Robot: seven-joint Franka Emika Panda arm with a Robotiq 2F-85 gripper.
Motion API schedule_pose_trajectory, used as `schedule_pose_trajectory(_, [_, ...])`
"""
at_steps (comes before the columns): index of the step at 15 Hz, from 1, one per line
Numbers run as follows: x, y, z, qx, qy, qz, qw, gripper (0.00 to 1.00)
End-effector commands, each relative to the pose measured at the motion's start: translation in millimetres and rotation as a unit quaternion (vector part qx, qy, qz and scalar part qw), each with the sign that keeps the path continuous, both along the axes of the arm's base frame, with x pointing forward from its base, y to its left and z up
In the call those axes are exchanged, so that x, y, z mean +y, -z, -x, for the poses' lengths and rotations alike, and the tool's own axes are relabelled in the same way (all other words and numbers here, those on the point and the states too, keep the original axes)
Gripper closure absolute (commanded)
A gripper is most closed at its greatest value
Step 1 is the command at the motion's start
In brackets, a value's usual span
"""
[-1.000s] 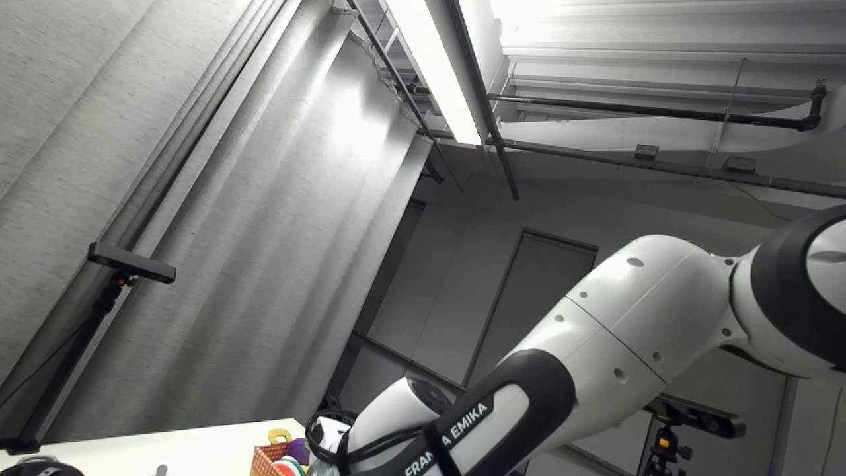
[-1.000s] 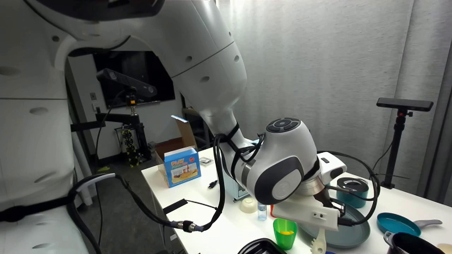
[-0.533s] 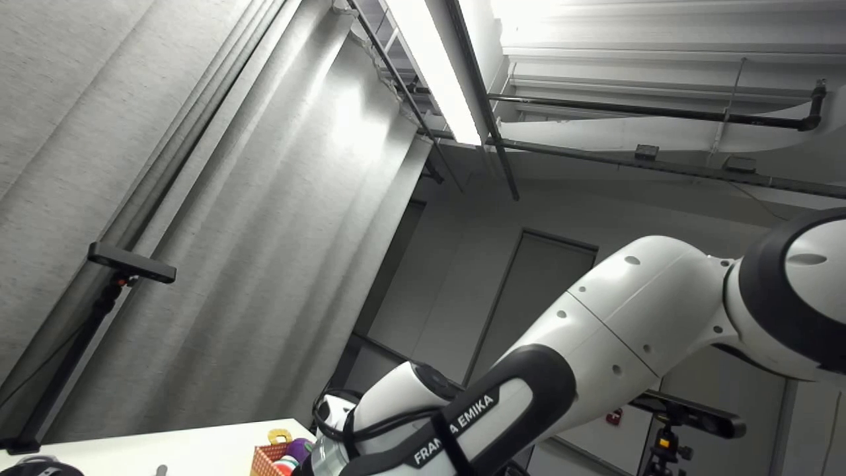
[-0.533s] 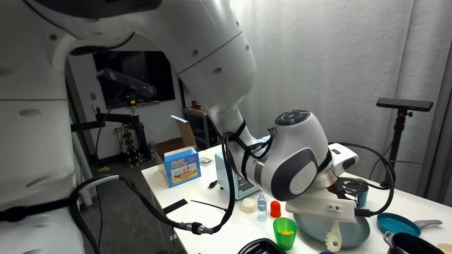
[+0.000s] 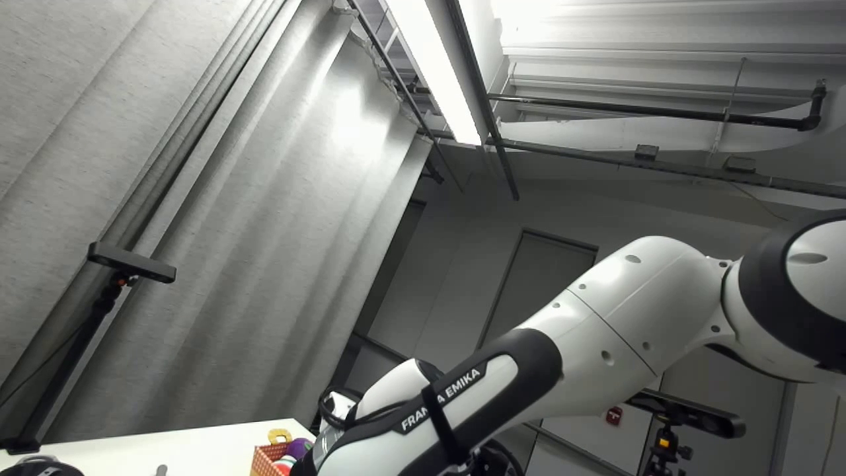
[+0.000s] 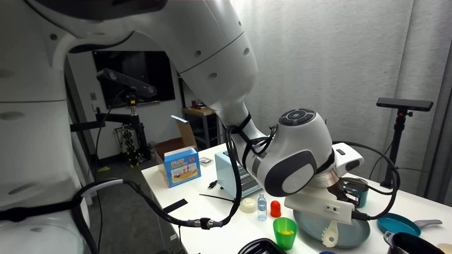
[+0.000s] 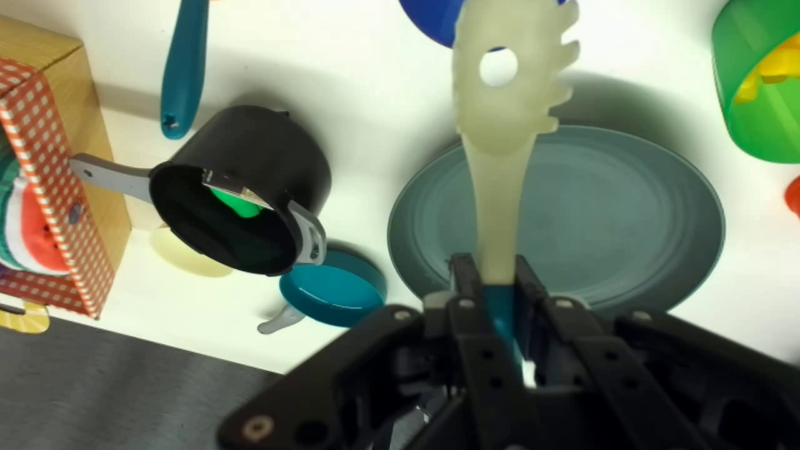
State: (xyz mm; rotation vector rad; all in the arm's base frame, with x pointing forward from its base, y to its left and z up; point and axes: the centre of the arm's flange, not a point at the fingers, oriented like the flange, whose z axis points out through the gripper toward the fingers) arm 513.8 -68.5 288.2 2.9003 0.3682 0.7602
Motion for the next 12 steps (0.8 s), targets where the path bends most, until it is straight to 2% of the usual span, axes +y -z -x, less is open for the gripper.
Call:
schedule_pose_trajectory(1, [-33,1,-4,-0.019,0.001,-0.019,0.9996,0.96])
schedule_pose_trajectory(7, [-67,2,-6,-0.028,0.015,-0.027,0.9991,0.96])
schedule_pose_trajectory(12, [-85,28,2,-0.005,0.012,-0.033,0.9994,0.96])
